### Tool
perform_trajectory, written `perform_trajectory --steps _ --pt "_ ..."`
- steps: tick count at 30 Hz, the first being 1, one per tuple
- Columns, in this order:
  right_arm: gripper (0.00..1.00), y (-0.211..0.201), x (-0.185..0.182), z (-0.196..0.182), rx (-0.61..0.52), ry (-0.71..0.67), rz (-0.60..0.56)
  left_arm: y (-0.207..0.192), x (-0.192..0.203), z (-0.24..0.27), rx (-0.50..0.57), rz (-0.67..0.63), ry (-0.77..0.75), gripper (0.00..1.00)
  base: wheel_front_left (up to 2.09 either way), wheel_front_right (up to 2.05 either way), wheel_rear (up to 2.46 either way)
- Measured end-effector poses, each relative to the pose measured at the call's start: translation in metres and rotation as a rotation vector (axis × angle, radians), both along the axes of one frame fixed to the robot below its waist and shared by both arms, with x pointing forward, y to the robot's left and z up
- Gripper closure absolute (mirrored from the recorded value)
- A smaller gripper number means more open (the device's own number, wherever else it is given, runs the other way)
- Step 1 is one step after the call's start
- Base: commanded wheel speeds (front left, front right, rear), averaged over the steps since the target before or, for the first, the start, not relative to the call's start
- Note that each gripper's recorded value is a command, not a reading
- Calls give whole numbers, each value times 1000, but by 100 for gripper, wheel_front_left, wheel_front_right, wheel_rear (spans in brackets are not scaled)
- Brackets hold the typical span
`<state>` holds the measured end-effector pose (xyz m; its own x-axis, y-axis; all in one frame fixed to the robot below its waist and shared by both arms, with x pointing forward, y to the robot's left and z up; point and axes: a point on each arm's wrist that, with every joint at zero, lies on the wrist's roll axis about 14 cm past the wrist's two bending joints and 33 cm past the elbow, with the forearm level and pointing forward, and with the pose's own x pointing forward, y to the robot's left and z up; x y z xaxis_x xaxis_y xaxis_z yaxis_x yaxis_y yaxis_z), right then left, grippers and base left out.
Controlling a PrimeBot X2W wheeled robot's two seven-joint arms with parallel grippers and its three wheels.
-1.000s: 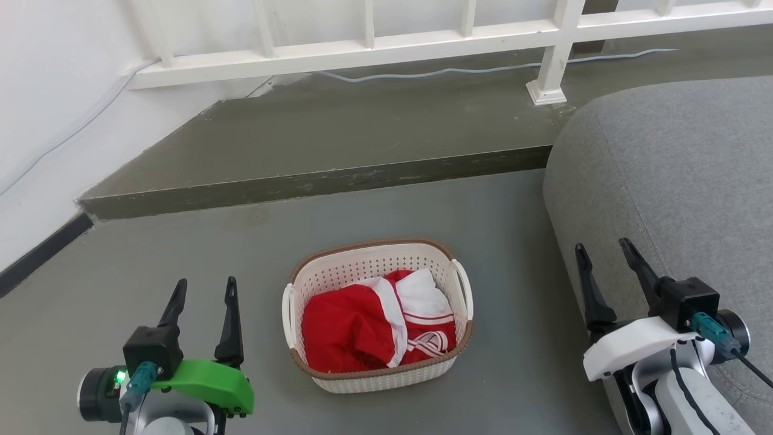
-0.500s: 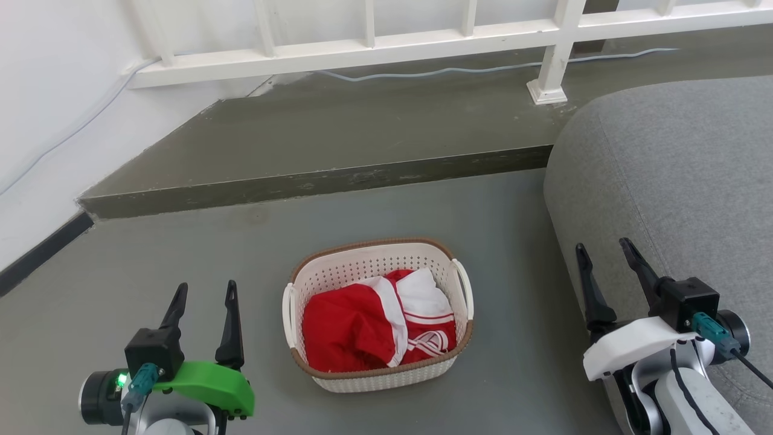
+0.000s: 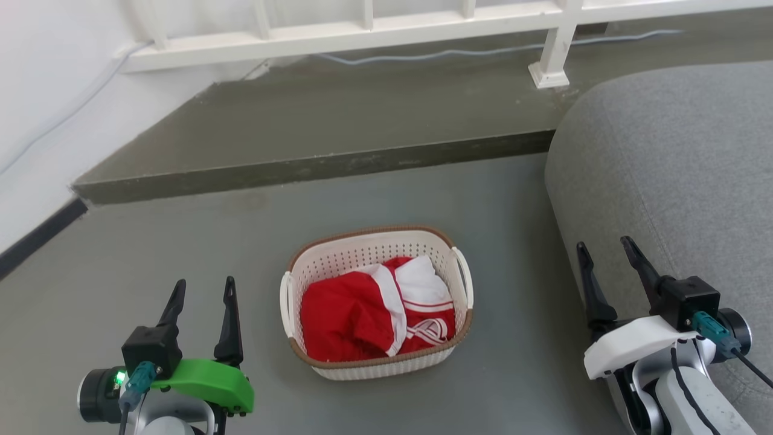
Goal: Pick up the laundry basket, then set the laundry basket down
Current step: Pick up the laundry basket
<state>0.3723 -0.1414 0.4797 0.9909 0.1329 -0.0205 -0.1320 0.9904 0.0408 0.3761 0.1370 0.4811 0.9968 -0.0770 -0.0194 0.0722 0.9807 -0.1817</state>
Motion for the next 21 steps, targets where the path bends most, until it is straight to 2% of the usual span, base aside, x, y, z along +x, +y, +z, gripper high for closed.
perform_trajectory --steps 21 --pt "0 1 28 -30 4 77 -2 -9 31 -29 -16 -30 71 0 0 0 0"
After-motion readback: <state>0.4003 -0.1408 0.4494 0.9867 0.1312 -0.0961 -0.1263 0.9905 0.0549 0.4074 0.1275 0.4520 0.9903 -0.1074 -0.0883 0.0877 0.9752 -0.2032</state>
